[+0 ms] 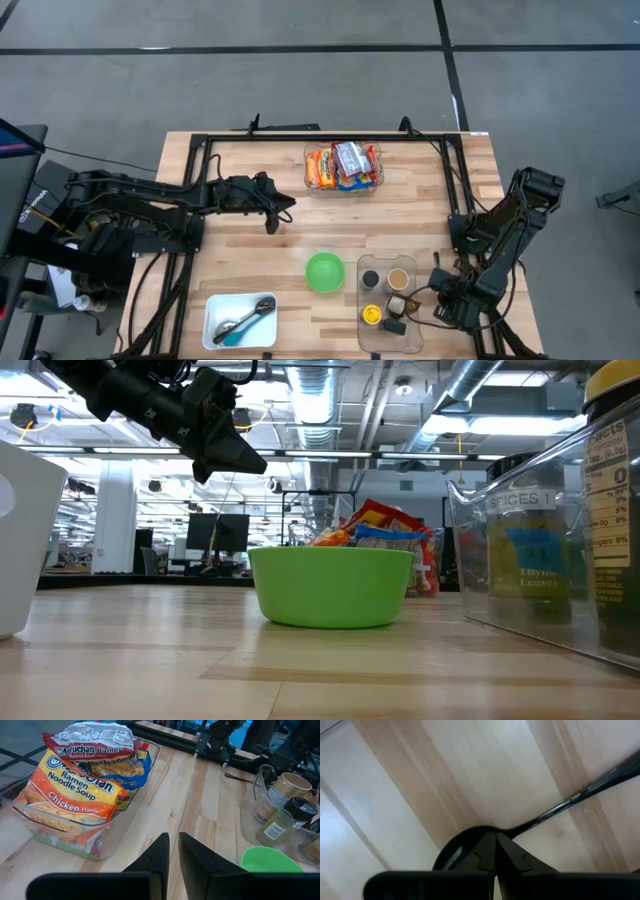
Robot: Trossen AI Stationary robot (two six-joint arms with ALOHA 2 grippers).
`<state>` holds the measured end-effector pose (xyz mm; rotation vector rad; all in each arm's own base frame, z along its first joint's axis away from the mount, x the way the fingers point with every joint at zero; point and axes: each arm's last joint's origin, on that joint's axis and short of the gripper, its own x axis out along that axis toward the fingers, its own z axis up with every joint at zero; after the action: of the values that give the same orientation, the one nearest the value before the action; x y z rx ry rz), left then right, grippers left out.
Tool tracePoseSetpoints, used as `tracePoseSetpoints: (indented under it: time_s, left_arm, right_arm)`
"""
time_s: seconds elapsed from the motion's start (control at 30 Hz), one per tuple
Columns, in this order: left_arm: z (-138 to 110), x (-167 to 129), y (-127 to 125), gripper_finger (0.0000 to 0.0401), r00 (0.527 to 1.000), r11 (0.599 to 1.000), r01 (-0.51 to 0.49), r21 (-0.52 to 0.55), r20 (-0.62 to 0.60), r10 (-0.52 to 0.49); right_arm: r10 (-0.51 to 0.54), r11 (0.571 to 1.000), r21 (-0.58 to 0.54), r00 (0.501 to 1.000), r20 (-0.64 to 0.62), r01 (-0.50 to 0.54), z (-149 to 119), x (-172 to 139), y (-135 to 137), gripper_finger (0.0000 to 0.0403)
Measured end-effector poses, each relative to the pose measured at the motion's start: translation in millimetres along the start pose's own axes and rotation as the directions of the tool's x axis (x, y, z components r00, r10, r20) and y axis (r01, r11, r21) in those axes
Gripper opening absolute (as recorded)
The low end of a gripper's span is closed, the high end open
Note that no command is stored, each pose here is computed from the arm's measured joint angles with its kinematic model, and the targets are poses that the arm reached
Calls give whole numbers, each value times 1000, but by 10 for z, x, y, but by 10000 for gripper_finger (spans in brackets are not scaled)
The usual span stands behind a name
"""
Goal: Pick & Place Food Item
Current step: Put the black spoon into the white bin
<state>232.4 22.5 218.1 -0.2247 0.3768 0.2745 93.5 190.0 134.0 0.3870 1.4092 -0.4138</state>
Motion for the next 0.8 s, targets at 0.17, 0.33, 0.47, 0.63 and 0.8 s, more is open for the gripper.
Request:
tracePoseSetpoints:
  time_s: [0.17, 0.33, 0.47, 0.63, 0.8]
  left_arm:
    - [0, 0, -1, 34, 1000, 1000, 0, 0, 0, 0]
    - [0, 0, 0, 34, 1000, 1000, 0, 0, 0, 0]
    - [0, 0, 0, 34, 1000, 1000, 0, 0, 0, 0]
    - [0, 0, 0, 34, 1000, 1000, 0, 0, 0, 0]
    - [0, 0, -1, 34, 1000, 1000, 0, 0, 0, 0]
  right_arm:
    - [-42, 999, -14, 999, 17, 42, 8, 2, -42, 0]
    - [-83, 996, -20, 995, 55, 85, 21, 6, -85, 0]
    - [-110, 993, -23, 989, 97, 113, 35, 9, -116, 0]
    - [-143, 989, -22, 985, 101, 146, 39, 5, -148, 0]
    - [-164, 986, -19, 977, 135, 168, 56, -2, -170, 0]
